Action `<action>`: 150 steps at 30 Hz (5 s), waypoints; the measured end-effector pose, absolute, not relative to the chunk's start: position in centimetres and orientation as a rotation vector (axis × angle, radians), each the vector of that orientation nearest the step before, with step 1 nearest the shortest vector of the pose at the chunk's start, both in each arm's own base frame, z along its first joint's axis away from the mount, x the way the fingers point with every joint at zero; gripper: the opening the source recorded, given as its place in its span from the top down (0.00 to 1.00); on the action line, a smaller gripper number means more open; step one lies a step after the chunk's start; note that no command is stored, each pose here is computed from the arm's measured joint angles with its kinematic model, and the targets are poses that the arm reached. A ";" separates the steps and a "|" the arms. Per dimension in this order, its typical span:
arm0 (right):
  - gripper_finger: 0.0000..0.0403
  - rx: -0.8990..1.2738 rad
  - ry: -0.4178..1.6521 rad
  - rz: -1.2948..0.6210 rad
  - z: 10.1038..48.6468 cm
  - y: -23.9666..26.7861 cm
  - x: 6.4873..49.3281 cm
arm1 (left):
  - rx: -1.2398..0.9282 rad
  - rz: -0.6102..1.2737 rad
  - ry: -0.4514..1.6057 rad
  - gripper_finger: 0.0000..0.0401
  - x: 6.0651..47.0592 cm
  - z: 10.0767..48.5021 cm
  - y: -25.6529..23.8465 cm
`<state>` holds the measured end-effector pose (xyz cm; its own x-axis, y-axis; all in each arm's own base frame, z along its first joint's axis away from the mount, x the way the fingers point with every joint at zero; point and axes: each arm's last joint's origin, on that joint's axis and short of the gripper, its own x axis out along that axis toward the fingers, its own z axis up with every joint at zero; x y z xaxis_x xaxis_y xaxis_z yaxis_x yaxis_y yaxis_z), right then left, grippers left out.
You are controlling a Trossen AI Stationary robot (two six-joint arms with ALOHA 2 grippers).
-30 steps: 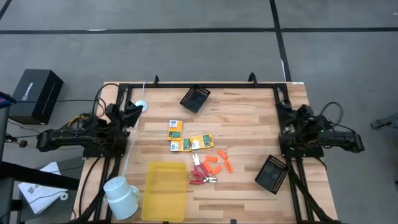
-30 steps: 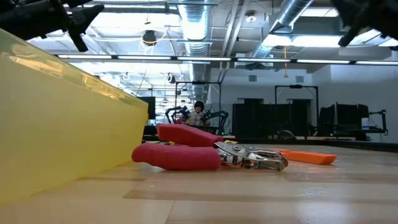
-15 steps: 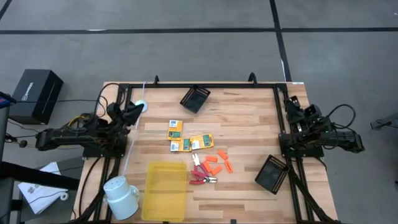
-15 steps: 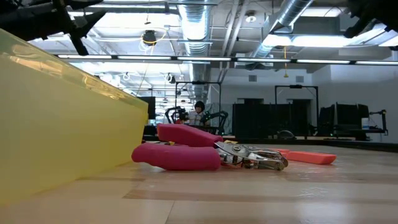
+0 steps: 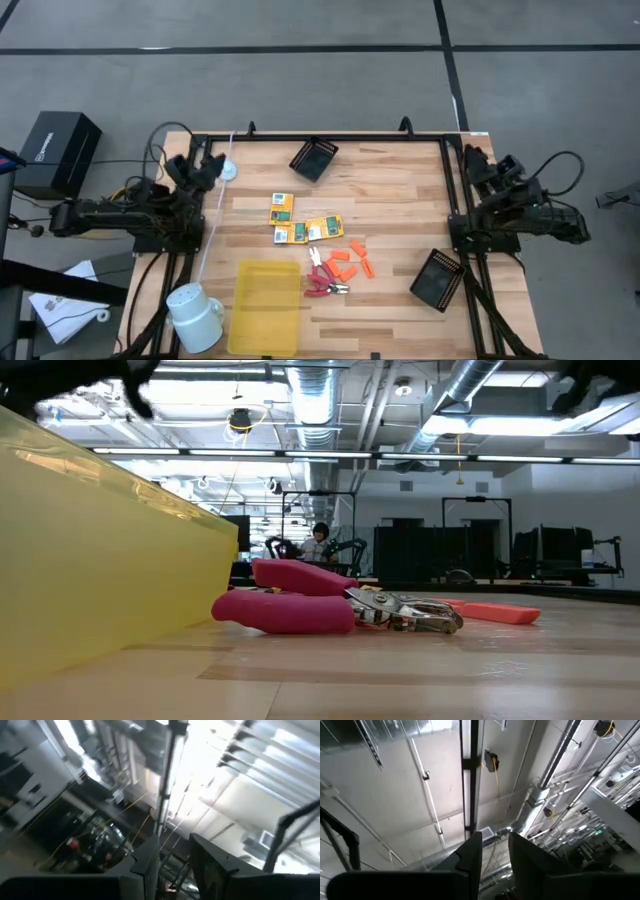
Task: Pick & Place School Supplies
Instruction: Put the red puncher into the top black bin
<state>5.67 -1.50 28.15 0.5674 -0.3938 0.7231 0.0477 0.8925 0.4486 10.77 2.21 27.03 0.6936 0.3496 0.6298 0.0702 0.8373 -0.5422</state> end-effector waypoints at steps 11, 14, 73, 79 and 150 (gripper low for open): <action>0.78 0.085 -0.549 -0.522 38.2 -2.3 10.9 | -0.388 0.164 0.030 0.80 20.9 32.4 4.0; 0.78 0.075 -0.399 -0.576 40.7 -2.8 11.9 | -0.327 0.084 0.219 0.80 23.4 32.6 4.7; 0.78 -0.016 -0.120 -0.481 46.7 -5.1 14.5 | -0.157 -0.345 1.244 0.60 38.8 18.4 -8.4; 0.78 -0.017 -0.125 -0.486 46.8 -5.2 14.4 | -0.165 -0.343 1.251 0.61 38.7 18.2 -9.0; 0.78 0.000 -0.299 -0.489 48.4 -4.8 13.2 | -0.451 0.638 0.749 0.95 37.4 27.8 17.1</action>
<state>13.22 -4.81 48.41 0.8403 -0.4626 0.2826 0.4627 0.8837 0.0707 37.41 17.09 27.80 0.5612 0.3675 -0.7416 -0.6738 0.7233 -0.1515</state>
